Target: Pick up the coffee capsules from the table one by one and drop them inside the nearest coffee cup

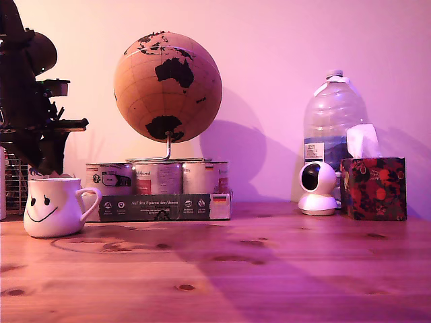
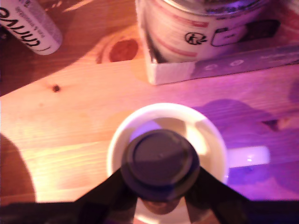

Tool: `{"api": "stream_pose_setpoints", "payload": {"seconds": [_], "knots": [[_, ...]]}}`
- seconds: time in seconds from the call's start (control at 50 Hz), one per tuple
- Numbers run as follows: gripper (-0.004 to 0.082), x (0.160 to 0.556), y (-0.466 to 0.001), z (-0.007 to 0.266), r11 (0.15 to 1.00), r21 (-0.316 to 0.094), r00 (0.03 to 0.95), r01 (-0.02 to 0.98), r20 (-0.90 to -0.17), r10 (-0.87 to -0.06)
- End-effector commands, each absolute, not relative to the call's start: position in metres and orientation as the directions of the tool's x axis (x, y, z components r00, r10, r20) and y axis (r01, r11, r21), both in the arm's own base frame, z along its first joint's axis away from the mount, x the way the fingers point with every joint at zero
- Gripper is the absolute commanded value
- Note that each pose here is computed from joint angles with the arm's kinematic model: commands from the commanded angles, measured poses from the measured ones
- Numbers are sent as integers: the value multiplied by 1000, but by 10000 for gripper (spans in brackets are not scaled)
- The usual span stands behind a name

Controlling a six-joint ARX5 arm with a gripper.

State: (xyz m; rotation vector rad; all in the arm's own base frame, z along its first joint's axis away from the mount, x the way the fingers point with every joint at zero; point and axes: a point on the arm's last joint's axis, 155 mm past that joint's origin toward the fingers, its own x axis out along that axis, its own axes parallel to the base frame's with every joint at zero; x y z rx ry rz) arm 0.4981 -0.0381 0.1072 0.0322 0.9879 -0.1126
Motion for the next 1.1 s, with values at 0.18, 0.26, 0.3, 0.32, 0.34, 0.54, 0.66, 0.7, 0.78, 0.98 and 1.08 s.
{"api": "stream_pose_setpoints", "payload": {"seconds": [0.18, 0.26, 0.3, 0.32, 0.34, 0.54, 0.66, 0.7, 0.78, 0.98, 1.08], "knots": [[184, 502, -50, 101, 989, -38, 541, 141, -834, -110], [235, 502, -54, 101, 988, -40, 542, 149, -833, -116], [328, 503, -55, 102, 988, -41, 543, 152, -831, -118], [393, 503, -56, 102, 987, -43, 544, 154, -831, -121], [468, 503, -57, 102, 987, -45, 543, 156, -830, -124], [710, 501, -65, 101, 984, -46, 538, 171, -833, -133], [707, 500, -69, 106, 983, -46, 543, 179, -828, -138], [707, 499, -70, 109, 982, -45, 546, 183, -826, -140], [700, 498, -73, 119, 981, -44, 560, 189, -816, -145], [286, 491, -75, 148, 980, -41, 595, 196, -789, -152], [23, 485, -74, 157, 980, -41, 598, 197, -786, -153]]}}
